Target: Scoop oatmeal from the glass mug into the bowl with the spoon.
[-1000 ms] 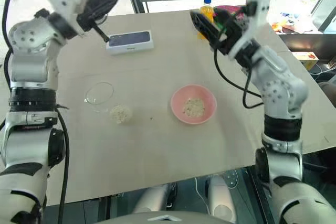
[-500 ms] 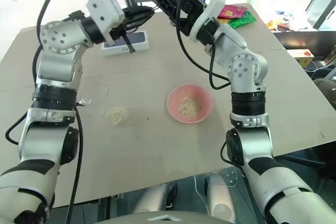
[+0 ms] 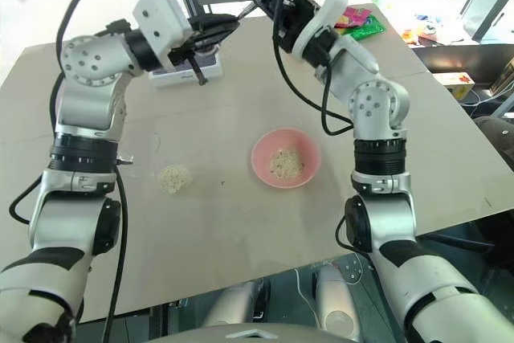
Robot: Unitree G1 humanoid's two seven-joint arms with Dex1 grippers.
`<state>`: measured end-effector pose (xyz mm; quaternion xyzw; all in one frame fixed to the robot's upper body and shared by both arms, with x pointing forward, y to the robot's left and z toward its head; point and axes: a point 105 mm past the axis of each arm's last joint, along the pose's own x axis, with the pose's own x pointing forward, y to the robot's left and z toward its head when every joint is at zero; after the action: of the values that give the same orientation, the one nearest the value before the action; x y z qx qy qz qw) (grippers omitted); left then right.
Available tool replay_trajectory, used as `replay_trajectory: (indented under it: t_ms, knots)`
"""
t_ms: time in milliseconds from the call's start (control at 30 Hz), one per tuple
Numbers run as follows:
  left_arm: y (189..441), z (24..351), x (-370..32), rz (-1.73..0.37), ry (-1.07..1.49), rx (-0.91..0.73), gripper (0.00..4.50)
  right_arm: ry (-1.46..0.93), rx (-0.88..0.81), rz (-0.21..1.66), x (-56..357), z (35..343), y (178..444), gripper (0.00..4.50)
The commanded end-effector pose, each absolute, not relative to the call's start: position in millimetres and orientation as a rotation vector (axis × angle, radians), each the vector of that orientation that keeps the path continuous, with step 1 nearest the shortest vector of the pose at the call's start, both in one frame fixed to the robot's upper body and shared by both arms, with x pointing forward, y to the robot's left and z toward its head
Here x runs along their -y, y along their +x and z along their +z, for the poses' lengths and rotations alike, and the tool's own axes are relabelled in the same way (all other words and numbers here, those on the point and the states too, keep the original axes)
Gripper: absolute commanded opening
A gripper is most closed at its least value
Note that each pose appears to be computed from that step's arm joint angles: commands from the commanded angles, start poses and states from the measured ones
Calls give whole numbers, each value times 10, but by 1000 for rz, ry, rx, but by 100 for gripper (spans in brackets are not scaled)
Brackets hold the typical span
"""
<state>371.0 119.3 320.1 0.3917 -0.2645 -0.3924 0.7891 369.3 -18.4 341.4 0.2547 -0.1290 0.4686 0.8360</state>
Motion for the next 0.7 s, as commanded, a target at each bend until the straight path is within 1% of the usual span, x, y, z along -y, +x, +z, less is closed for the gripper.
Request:
replay_trajectory:
  t_ms: [33,200,267,300,333,367,433,500,567,667,700]
  knots:
    - [3666,3327,-1277,-792,854,611,0,528,348,998,240,3559,3620,4]
    - [3617,3346,-1270,-818,805,627,0,527,346,991,244,3559,3630,4]
    - [3592,3398,-1269,-805,795,649,73,533,349,989,250,3577,3629,0]
    - [3580,3421,-1270,-800,785,657,103,535,350,988,255,3583,3630,0]
    - [3564,3458,-1279,-784,785,678,152,536,352,985,265,3588,3635,0]
    - [3543,3495,-1287,-770,785,701,189,537,353,983,273,3593,3639,0]
    - [3453,3676,-1319,-722,790,784,290,520,360,964,327,3591,3673,0]
    - [3339,3878,-1400,-663,788,854,290,504,371,917,482,3605,3758,0]
    - [3271,3971,-1481,-625,763,876,290,494,383,880,607,3627,3814,0]
    - [3240,3964,-1655,-585,681,821,290,501,408,827,822,3668,3879,0]
    - [3226,3855,-1706,-591,678,775,290,511,424,813,942,3659,3890,0]
